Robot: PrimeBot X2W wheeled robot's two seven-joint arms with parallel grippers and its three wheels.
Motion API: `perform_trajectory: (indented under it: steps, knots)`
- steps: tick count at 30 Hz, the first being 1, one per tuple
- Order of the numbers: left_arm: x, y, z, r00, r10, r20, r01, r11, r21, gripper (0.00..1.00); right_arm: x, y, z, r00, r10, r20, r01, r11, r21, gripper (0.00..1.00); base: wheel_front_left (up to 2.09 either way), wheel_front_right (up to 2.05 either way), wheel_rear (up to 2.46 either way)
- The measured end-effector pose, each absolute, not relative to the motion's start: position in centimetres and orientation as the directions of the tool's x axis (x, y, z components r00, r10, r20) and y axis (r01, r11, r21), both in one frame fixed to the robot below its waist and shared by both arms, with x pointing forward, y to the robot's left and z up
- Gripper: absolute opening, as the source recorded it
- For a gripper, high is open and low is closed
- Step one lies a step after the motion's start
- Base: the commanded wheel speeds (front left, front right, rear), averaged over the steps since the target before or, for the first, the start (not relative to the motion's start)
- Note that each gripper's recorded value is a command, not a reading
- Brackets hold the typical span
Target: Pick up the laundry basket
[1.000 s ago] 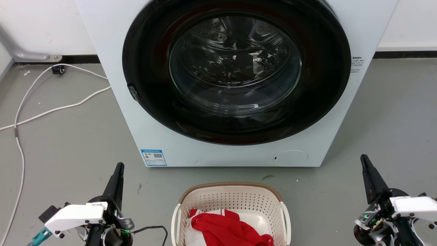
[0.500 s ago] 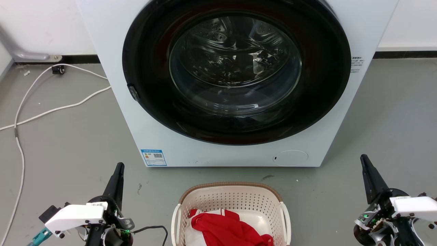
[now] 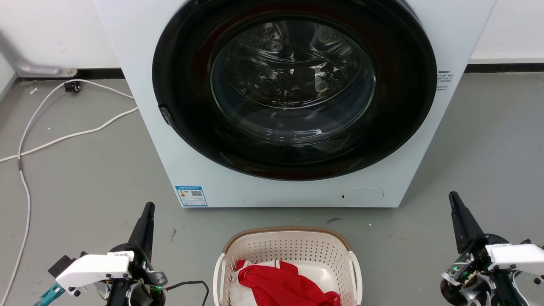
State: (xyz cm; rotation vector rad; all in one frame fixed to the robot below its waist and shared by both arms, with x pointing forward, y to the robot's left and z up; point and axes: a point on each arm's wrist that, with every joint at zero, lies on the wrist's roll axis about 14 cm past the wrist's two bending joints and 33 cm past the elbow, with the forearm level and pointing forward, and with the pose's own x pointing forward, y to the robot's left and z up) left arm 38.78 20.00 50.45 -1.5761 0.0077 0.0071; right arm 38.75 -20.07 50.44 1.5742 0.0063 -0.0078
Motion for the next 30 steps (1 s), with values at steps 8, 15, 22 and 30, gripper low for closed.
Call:
perform_trajectory:
  steps: [8, 15, 22, 30]
  knots:
    - [38.79, 20.01, 50.45, 1.000, 0.000, -0.009, -0.009, -0.006, -1.000, 0.00, 38.75, -20.06, 50.45, 1.000, 0.000, -0.009, 0.009, -0.004, 1.000, 0.00, 0.00, 0.00, 0.00]
    - [38.78, 20.01, 50.45, 1.000, 0.000, -0.010, -0.010, -0.004, -1.000, 0.00, 38.75, -20.07, 50.45, 1.000, 0.000, -0.009, 0.009, -0.002, 1.000, 0.00, 0.00, 0.00, 0.00]
    - [38.79, 20.01, 50.45, 1.000, -0.001, -0.009, -0.009, -0.004, -1.000, 0.00, 38.75, -20.07, 50.44, 1.000, -0.001, -0.009, 0.009, -0.002, 1.000, 0.00, 0.00, 0.00, 0.00]
    - [38.78, 20.02, 50.46, 1.000, 0.000, -0.009, -0.009, -0.004, -1.000, 0.00, 38.75, -20.07, 50.44, 1.000, 0.000, -0.009, 0.009, -0.002, 1.000, 0.00, 0.00, 0.00, 0.00]
